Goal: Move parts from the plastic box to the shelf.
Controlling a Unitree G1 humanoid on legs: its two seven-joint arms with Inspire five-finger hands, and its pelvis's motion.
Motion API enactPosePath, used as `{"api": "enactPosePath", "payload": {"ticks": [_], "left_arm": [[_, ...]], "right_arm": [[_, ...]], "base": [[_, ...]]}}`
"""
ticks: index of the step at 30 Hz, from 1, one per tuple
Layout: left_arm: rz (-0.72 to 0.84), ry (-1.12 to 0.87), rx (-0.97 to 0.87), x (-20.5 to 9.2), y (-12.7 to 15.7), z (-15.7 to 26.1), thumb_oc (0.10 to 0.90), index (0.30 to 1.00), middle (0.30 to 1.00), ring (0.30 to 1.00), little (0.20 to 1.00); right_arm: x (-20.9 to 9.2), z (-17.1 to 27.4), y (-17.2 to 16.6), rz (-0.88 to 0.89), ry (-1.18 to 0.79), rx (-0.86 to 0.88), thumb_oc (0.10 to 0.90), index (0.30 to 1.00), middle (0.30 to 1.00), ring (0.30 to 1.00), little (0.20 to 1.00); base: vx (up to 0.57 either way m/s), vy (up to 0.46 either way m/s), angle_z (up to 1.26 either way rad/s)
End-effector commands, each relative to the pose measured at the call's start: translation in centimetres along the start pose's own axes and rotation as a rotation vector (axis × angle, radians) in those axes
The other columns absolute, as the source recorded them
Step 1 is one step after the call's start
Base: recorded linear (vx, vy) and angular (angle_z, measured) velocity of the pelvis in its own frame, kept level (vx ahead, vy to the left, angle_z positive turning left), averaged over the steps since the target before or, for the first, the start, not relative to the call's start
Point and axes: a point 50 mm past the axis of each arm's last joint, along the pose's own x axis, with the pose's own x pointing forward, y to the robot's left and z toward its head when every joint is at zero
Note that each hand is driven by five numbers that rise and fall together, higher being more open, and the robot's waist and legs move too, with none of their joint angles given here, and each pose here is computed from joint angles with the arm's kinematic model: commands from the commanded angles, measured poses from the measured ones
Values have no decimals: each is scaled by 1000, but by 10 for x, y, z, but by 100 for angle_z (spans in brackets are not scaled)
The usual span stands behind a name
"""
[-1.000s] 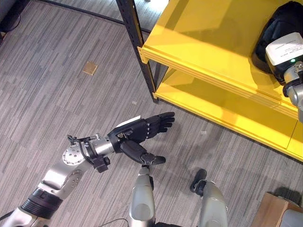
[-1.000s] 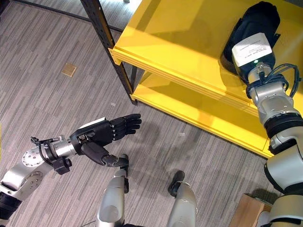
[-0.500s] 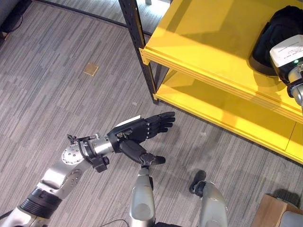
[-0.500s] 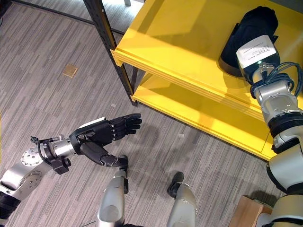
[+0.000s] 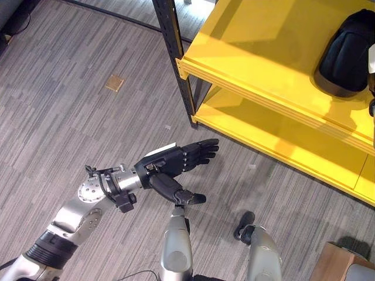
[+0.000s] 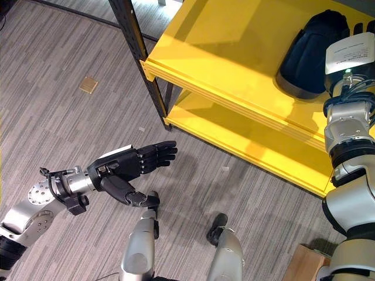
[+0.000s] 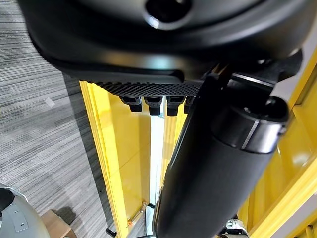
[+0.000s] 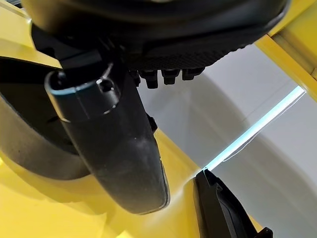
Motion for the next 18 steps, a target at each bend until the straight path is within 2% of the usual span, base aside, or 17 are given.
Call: {"api": "enactPosePath", "payload": {"ticks": [1, 3, 4, 8, 13, 18], "left_arm": [[-105, -184, 70, 12, -7, 35, 900, 1000, 1000, 1000, 1000], [-107, -186, 70, 11, -8, 34, 900, 1000, 1000, 1000, 1000], [-101, -193, 68, 10, -9, 33, 900, 1000, 1000, 1000, 1000], [-91, -196, 61, 8, -13, 31, 900, 1000, 1000, 1000, 1000], [-78, -195, 41, 6, -17, 26, 900, 1000, 1000, 1000, 1000], [-54, -209, 11, 3, -25, 21, 900, 1000, 1000, 1000, 1000]], "right_arm": [[17, -45, -60, -239, 221, 12, 900, 1000, 1000, 1000, 1000], [14, -52, -63, -291, 292, 0, 900, 1000, 1000, 1000, 1000], [10, -64, -60, -267, 388, 28, 900, 1000, 1000, 1000, 1000], [5, -83, -68, -336, 503, 75, 900, 1000, 1000, 1000, 1000], [0, -100, -81, -440, 548, 133, 900, 1000, 1000, 1000, 1000], [-8, -109, -93, -596, 575, 388, 900, 1000, 1000, 1000, 1000]], "base": [[0, 0, 0], [-3, 26, -1], [-74, 76, -3], [-26, 62, -7], [24, 56, -9], [35, 80, -8]]}}
